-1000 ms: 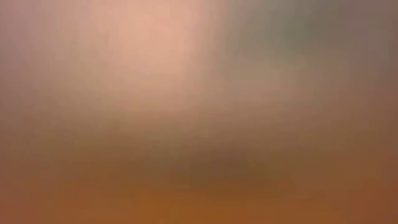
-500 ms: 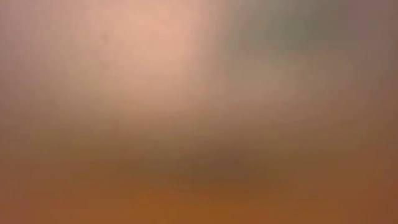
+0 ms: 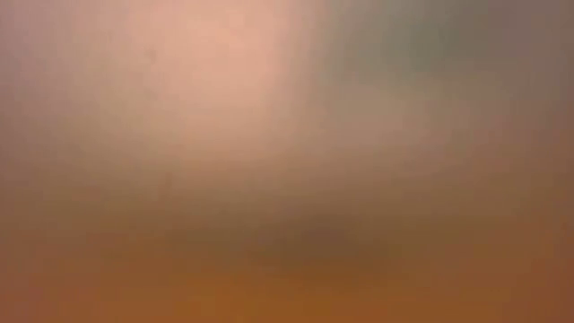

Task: Pick & Place USB Port
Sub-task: Put the left blue HDMI cable into the green bin, then put the white charger cable into the orange bin

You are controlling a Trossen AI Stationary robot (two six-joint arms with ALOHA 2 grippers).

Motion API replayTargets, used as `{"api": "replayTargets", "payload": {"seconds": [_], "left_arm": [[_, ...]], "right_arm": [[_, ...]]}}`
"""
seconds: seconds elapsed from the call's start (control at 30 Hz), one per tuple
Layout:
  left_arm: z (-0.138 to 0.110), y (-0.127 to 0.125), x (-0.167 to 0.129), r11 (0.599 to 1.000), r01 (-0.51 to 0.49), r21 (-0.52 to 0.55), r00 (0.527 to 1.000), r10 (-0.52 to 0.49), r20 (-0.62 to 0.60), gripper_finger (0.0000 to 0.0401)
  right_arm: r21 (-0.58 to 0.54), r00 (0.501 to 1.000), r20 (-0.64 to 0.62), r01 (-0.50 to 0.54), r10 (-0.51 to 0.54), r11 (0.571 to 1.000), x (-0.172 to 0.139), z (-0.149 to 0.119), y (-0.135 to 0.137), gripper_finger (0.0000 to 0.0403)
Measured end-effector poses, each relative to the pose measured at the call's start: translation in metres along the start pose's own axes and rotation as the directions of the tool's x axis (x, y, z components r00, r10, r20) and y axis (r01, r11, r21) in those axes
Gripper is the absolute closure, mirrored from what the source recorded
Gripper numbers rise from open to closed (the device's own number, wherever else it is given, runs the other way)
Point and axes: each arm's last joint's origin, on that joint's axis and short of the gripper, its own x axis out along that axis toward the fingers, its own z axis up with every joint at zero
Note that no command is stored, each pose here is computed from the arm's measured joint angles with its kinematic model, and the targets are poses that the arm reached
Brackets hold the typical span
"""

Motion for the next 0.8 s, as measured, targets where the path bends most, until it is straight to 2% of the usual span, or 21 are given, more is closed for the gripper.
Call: {"api": "replayTargets", "payload": {"seconds": [0.27, 0.53, 0.7, 0.8], "left_arm": [[0.000, -0.006, -0.006, 0.999, 0.004, 0.035, 1.000, -0.003, -0.005, 0.0401], [0.002, -0.024, -0.030, 0.992, -0.093, 0.081, 0.995, 0.091, 0.033, 0.0401], [0.010, -0.042, -0.051, 0.981, -0.072, 0.179, 0.987, 0.045, 0.153, 0.0401], [0.022, -0.051, -0.061, 0.961, -0.078, 0.266, 0.969, 0.010, 0.249, 0.0398]], "right_arm": [[0.000, 1.000, 0.000, 0.000, 0.000, 1.000, 0.000, 0.000, 0.000, 0.0216], [0.004, 1.000, 0.000, 0.001, -0.001, 1.000, 0.000, 0.000, 0.000, 0.0216], [0.004, 1.000, 0.000, 0.000, 0.000, 1.000, 0.000, 0.000, 0.000, 0.0216], [0.005, 1.000, -0.001, 0.001, -0.001, 1.000, 0.000, 0.000, 0.000, 0.0216]]}}
